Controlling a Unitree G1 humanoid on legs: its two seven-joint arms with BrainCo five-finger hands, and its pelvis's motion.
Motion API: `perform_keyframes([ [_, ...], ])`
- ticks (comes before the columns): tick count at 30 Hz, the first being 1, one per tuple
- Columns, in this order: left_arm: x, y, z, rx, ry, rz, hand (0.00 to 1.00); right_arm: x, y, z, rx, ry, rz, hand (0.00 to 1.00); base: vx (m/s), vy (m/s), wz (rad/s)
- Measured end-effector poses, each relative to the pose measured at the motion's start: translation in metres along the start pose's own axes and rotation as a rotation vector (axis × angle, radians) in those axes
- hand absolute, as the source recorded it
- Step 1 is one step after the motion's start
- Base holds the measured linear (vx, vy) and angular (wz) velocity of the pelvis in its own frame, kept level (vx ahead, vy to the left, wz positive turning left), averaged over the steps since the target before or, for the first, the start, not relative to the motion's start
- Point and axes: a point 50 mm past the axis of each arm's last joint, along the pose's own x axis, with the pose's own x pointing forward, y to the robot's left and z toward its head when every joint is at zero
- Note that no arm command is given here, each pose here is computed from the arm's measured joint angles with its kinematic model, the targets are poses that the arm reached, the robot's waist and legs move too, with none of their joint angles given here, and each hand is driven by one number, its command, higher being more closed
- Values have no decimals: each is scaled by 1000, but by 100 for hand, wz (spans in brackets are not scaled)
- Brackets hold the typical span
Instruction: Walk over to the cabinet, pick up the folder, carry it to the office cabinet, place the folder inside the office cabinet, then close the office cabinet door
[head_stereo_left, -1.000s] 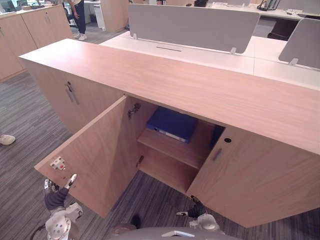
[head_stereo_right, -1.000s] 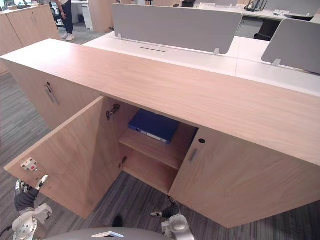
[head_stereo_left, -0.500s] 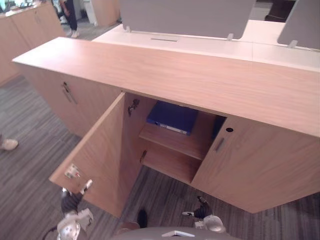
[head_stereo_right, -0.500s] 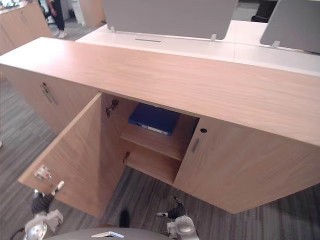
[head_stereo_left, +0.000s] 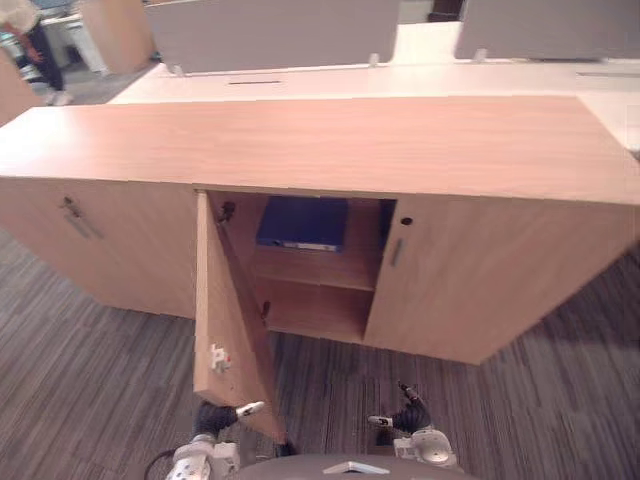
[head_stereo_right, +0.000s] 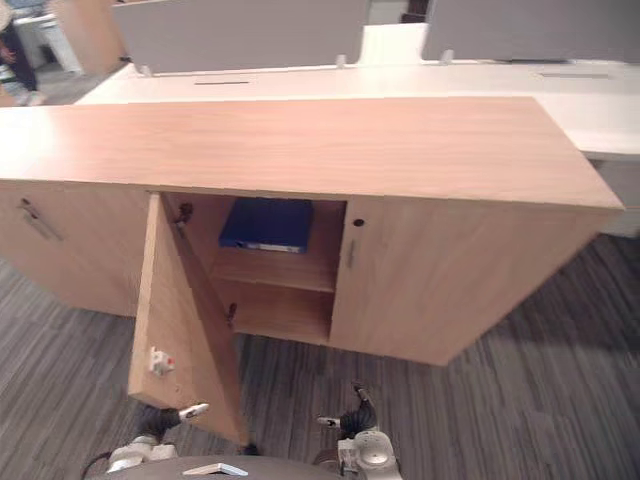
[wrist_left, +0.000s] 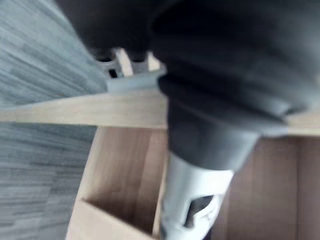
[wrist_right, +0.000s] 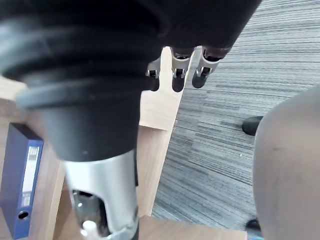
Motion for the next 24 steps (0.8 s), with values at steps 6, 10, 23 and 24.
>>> perform_keyframes([
  [6,23,-26,36,67,-125,-177,0,0,4,3,34,-10,-2,0,-28,-29,-21],
  [10,31,-49,74,90,-289,-288,0,1,1,6,34,-25,-12,0,0,-21,-41],
  [23,52,-52,168,162,-633,-184,0,1,-3,4,81,-14,-32,0,83,-15,-9],
  [24,53,-51,170,172,-640,-171,0,1,-4,4,85,-10,-37,0,159,-1,-13],
])
